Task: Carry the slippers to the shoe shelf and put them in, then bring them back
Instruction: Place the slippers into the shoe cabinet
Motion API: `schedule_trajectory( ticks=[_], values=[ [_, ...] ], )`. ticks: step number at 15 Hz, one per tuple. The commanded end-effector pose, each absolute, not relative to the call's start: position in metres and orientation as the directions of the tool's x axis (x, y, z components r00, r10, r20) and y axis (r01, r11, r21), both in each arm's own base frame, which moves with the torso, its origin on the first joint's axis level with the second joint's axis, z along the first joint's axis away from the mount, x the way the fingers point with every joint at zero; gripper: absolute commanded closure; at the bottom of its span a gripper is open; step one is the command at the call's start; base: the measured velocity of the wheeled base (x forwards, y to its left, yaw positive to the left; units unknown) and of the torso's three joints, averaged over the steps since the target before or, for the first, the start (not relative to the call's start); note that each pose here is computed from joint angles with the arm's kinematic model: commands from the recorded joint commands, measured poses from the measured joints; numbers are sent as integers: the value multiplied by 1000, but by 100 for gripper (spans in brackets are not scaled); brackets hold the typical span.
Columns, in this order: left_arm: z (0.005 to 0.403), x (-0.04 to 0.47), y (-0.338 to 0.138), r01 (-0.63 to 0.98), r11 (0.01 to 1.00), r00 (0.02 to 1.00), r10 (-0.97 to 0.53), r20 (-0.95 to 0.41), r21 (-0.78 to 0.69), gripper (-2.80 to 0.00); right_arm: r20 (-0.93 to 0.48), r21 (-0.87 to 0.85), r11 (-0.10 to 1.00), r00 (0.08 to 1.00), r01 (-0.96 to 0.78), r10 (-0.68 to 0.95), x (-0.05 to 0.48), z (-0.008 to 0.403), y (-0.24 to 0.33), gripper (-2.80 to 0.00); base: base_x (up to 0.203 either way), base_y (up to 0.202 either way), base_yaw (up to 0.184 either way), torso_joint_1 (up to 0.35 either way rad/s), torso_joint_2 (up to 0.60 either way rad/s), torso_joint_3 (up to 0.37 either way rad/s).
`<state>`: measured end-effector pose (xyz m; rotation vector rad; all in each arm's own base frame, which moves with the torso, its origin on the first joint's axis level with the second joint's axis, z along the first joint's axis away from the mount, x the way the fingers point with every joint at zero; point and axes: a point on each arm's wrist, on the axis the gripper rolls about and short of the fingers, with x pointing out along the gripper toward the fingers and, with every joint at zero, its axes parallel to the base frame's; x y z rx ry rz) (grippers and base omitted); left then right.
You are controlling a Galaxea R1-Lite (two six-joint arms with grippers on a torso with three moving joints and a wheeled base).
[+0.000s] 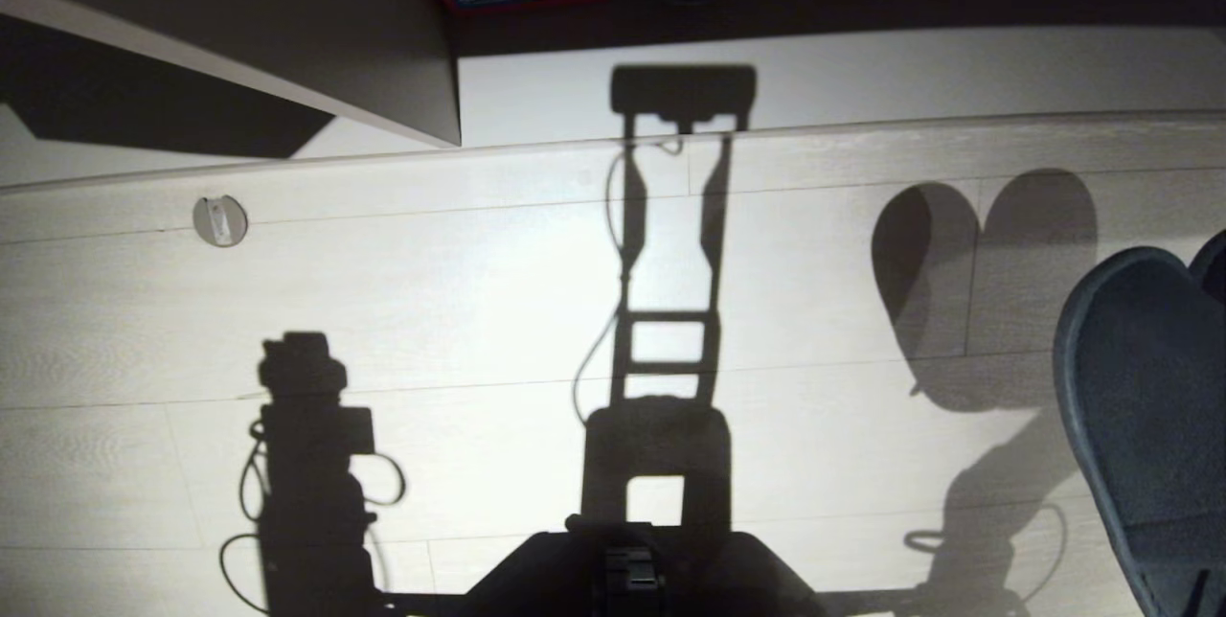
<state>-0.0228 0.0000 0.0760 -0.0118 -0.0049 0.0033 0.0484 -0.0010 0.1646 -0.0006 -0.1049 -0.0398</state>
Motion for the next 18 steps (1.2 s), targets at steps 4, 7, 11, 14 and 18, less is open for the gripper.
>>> schedule_trajectory(
  ticks=[4, 7, 11, 14, 18],
  values=[
    [76, -23, 0, -3, 1000, 1000, 3, 6, -12, 0, 117, 2, 997, 991, 72, -72, 100, 164, -3, 0, 0, 0, 0, 0, 0, 0],
    [76, -23, 0, -5, 1000, 1000, 5, 6, -12, 0, 149, 10, 998, 986, 68, -68, 119, 165, -3, 0, 0, 0, 0, 0, 0, 0],
    [76, -23, 0, -5, 1000, 1000, 5, 5, -12, 0, 195, 18, 998, 979, 62, -64, 141, 173, -3, 0, 0, 0, 0, 0, 0, 0],
    [76, -23, 0, -5, 1000, 1000, 5, 6, -12, 0, 262, 22, 998, 963, 60, -64, 159, 187, -4, 0, 0, 0, 0, 0, 0, 0],
    [76, -23, 0, -5, 1000, 1000, 5, 5, -12, 0, 374, 26, 998, 925, 59, -65, 192, 214, -4, 0, 0, 0, 0, 0, 0, 0]
  ],
)
